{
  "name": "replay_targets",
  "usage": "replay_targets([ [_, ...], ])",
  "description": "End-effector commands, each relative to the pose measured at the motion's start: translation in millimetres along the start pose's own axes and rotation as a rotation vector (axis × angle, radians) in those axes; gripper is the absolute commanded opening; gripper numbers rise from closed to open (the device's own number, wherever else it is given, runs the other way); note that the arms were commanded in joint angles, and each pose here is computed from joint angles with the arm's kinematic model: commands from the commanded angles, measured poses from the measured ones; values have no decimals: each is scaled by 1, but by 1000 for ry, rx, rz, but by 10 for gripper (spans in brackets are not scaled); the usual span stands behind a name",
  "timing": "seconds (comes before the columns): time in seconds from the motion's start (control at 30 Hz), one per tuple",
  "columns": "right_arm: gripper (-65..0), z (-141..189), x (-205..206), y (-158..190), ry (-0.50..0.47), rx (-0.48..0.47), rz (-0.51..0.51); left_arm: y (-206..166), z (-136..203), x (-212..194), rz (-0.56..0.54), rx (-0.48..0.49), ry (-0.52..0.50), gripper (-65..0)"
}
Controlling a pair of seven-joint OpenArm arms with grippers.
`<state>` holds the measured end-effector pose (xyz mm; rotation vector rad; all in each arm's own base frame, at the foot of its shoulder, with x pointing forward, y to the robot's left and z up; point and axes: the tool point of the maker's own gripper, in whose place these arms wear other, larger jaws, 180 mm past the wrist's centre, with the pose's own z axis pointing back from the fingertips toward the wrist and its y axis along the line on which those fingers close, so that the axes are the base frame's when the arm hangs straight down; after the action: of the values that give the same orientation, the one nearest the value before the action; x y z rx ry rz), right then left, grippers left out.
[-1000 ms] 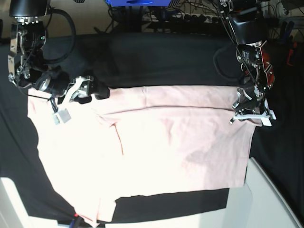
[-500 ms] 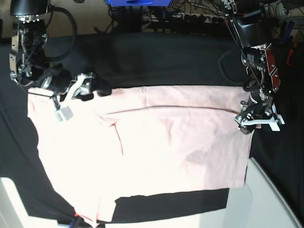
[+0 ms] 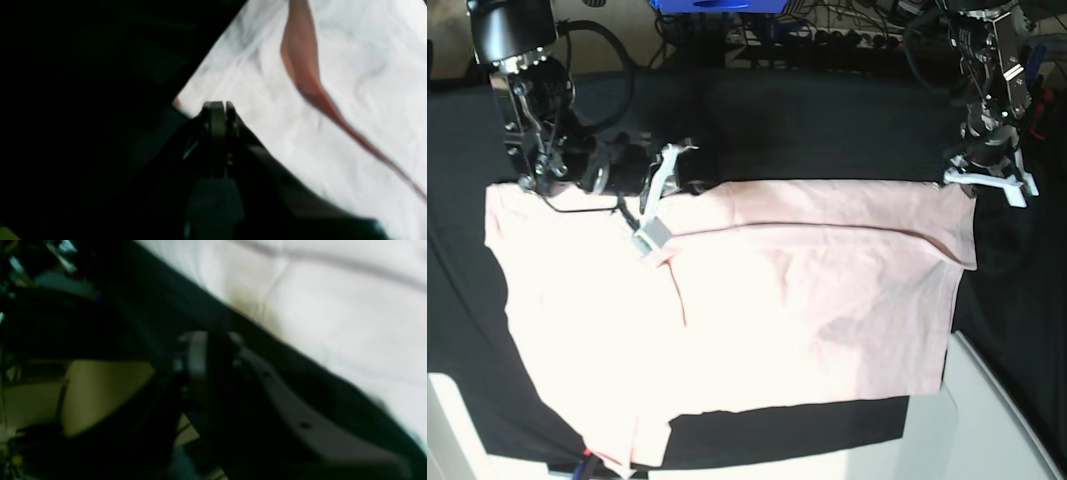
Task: Fold the T-shirt properly
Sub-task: 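Open both grippers and lift them away from the folded edge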
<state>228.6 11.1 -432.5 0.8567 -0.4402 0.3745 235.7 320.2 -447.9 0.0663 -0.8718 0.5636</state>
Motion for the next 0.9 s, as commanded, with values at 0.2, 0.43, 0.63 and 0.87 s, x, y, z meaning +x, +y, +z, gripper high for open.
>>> replay_targets([
  [0.2, -646, -6, 9, 7, -13, 33, 19, -64, -6, -6, -154, -134, 0, -650],
  [0.43, -647, -6, -3, 8, 1, 35, 1, -110, -12, -16, -191, -199, 9, -650],
  [0.63, -647, -5, -6, 9, 1, 37, -6, -118, -21, -31, -169, -199, 50, -650],
  [0.87, -647, -5, -6, 9, 0, 38, -7, -114, -23, -37, -162, -187, 65, -650],
])
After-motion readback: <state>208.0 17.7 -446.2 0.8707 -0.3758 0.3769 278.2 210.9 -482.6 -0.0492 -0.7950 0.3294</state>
